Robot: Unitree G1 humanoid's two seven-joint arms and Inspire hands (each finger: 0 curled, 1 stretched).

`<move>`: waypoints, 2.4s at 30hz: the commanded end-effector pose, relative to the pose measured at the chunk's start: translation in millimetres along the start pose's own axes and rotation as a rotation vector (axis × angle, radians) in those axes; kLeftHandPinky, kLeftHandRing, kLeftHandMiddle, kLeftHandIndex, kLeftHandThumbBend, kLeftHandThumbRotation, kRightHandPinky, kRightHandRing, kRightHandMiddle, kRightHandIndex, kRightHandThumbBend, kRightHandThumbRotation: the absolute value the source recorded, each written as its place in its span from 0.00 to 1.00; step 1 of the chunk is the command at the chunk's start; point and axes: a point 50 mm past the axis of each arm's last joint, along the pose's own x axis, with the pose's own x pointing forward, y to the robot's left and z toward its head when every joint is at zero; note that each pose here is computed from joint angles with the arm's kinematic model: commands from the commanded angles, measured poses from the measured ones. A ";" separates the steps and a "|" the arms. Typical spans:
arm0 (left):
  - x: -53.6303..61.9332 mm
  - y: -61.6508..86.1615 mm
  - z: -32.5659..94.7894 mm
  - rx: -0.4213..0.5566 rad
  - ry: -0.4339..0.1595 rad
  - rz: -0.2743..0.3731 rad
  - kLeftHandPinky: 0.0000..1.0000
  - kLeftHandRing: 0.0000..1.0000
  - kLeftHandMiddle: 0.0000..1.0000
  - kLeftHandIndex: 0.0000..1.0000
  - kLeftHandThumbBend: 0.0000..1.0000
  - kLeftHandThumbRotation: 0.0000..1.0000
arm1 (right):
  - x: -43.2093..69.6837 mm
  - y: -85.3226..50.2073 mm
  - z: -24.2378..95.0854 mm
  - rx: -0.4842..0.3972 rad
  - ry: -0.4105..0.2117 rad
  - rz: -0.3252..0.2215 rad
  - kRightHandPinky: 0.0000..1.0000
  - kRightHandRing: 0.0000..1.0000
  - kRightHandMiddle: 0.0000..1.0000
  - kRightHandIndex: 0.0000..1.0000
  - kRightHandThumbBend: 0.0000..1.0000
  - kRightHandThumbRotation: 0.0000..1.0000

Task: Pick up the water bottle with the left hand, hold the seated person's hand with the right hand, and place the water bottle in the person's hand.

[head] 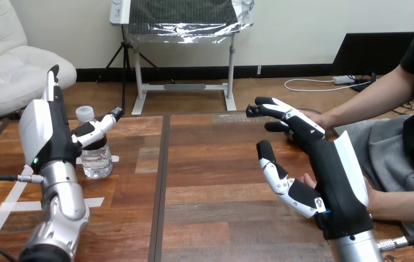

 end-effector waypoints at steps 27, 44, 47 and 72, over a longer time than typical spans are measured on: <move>31.3 3.5 25.9 0.067 0.073 -0.059 0.77 0.87 0.90 0.90 0.95 0.49 | 16.5 -10.2 9.7 -0.034 -0.087 -0.006 0.75 0.81 0.82 0.69 0.21 0.00; 31.2 0.3 22.4 0.096 0.128 -0.115 0.76 0.88 0.91 0.90 0.94 0.52 | 16.9 -11.2 10.8 -0.039 -0.086 0.002 0.74 0.81 0.82 0.68 0.21 0.00; 31.0 -0.3 21.9 0.103 0.133 -0.122 0.76 0.88 0.91 0.90 0.94 0.52 | 16.8 -11.5 10.9 -0.038 -0.088 0.002 0.74 0.81 0.82 0.68 0.21 0.00; 26.6 -5.3 17.3 0.122 0.148 -0.153 0.75 0.86 0.90 0.91 0.92 0.54 | 16.2 -14.1 10.3 -0.060 -0.072 0.015 0.73 0.80 0.81 0.66 0.22 0.00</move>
